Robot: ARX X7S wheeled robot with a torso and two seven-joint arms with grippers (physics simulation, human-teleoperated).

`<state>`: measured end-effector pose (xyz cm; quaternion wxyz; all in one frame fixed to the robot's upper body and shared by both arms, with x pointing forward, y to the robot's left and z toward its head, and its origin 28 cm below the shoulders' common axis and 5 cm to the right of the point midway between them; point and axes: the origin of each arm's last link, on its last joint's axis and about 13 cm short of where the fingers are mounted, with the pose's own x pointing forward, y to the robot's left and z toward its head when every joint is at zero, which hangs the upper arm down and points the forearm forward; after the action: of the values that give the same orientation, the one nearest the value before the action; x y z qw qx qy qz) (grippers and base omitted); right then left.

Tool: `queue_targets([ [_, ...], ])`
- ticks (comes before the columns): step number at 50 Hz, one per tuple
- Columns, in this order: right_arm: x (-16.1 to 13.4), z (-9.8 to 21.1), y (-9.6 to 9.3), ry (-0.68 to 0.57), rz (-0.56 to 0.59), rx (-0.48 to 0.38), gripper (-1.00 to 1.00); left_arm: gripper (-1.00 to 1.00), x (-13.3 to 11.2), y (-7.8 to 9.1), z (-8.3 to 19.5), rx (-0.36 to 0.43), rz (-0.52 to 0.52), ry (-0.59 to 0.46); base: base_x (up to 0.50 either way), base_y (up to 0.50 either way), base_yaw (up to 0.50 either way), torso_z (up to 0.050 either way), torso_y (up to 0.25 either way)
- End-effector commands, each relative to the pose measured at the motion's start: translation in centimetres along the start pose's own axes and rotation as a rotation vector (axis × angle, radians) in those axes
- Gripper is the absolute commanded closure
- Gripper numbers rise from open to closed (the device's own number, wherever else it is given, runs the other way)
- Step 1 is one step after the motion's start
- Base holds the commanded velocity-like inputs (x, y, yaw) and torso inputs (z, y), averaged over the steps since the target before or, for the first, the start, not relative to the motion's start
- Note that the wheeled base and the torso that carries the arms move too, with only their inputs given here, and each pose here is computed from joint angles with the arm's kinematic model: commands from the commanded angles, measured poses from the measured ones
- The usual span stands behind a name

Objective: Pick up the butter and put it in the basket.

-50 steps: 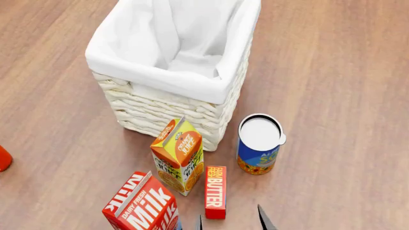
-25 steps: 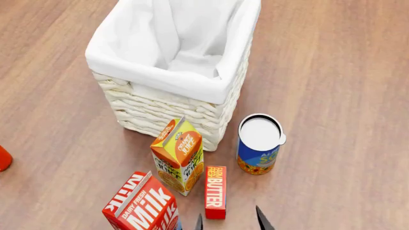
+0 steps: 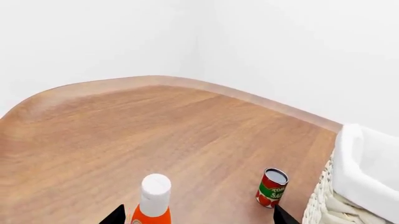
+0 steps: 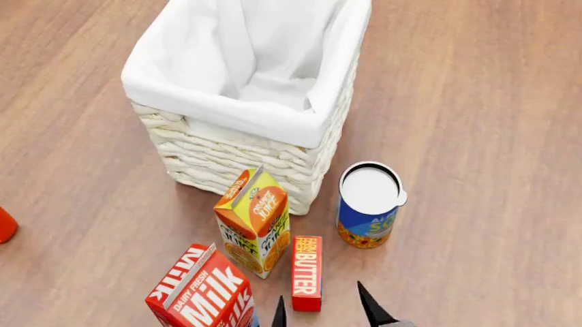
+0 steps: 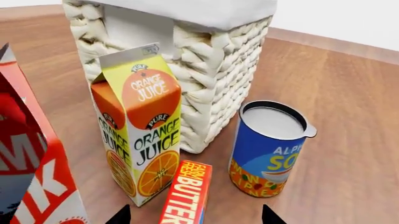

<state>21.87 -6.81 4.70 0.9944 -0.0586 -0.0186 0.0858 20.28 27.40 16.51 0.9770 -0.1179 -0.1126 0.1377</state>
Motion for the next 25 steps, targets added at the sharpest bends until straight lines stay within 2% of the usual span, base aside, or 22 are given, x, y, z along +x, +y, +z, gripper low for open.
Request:
queue_targets([
  [1, 0.7, 0.2, -0.1, 0.017, 0.024, -0.006, -1.00, -1.00, -0.1, -0.1, 0.3, -0.007, 0.002, -0.004, 0.00, 0.00, 0.00, 0.000, 0.000],
  [13, 1.6, 0.1, -0.3, 0.053, 0.011, 0.017, -1.00, -1.00, -0.2, -0.1, 0.6, -0.016, 0.002, -0.007, 0.00, 0.00, 0.00, 0.000, 0.000],
  [25, 2.4, 1.3, -0.6, 0.072, 0.023, -0.010, -1.00, -1.00, -0.5, -0.2, 0.8, -0.021, 0.002, -0.008, 0.00, 0.00, 0.00, 0.000, 0.000],
])
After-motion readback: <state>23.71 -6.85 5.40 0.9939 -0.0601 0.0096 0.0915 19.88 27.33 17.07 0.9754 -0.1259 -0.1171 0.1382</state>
